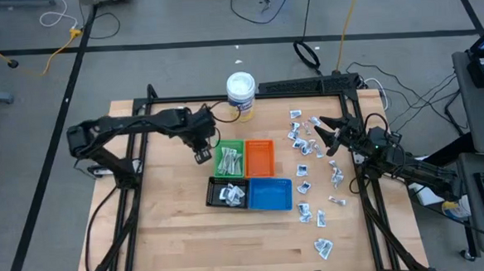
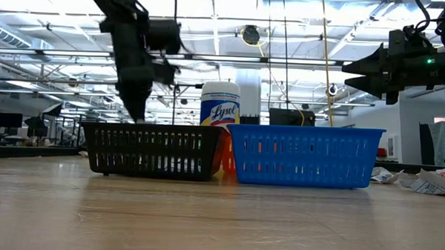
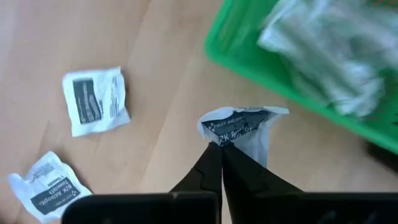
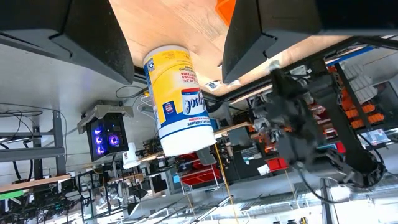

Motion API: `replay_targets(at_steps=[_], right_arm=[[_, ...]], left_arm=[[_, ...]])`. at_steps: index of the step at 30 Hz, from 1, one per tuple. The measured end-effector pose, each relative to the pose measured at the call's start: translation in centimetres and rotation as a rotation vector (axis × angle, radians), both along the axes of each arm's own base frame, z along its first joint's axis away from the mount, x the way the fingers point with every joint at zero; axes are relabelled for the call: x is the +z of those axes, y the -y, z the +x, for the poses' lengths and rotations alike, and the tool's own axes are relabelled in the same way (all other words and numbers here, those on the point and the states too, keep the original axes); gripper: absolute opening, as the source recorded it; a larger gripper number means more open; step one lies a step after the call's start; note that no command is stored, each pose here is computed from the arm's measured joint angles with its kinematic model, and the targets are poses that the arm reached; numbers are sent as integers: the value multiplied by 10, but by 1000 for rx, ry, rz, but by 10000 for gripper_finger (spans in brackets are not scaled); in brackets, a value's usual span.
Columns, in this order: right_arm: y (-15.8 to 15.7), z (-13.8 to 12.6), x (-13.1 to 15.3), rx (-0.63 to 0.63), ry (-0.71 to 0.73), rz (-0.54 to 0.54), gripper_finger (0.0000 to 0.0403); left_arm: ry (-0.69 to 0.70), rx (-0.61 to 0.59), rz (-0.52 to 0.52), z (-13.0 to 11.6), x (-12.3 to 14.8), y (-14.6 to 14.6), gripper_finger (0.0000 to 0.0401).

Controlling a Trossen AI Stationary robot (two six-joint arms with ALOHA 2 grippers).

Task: Pick & Place First Aid Supplies
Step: Put the towelette pack into the black bin

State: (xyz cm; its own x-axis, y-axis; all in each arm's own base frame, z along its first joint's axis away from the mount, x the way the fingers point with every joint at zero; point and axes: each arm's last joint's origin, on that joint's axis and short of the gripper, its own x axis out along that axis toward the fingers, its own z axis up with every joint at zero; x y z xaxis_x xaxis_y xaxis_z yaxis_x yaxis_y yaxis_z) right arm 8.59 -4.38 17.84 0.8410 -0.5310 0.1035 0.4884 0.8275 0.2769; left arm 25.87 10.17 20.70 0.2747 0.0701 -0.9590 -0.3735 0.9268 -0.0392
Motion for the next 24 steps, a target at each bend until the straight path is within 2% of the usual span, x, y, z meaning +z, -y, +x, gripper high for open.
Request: replay_targets(at_steps=[4,12,20,24], right_arm=[[0,0,0,0,0,0,242],[0,0,0,0,0,0,242],[0,0,0,0,0,0,242],[0,0,0,0,0,0,242]], left_arm=[[93,-11,39,-9,15,19,2],[172,-27,23,-37,4,60,1],[231,-110,-5,-32,1,97,1],[204,-147,0,-27,-1,119,0]])
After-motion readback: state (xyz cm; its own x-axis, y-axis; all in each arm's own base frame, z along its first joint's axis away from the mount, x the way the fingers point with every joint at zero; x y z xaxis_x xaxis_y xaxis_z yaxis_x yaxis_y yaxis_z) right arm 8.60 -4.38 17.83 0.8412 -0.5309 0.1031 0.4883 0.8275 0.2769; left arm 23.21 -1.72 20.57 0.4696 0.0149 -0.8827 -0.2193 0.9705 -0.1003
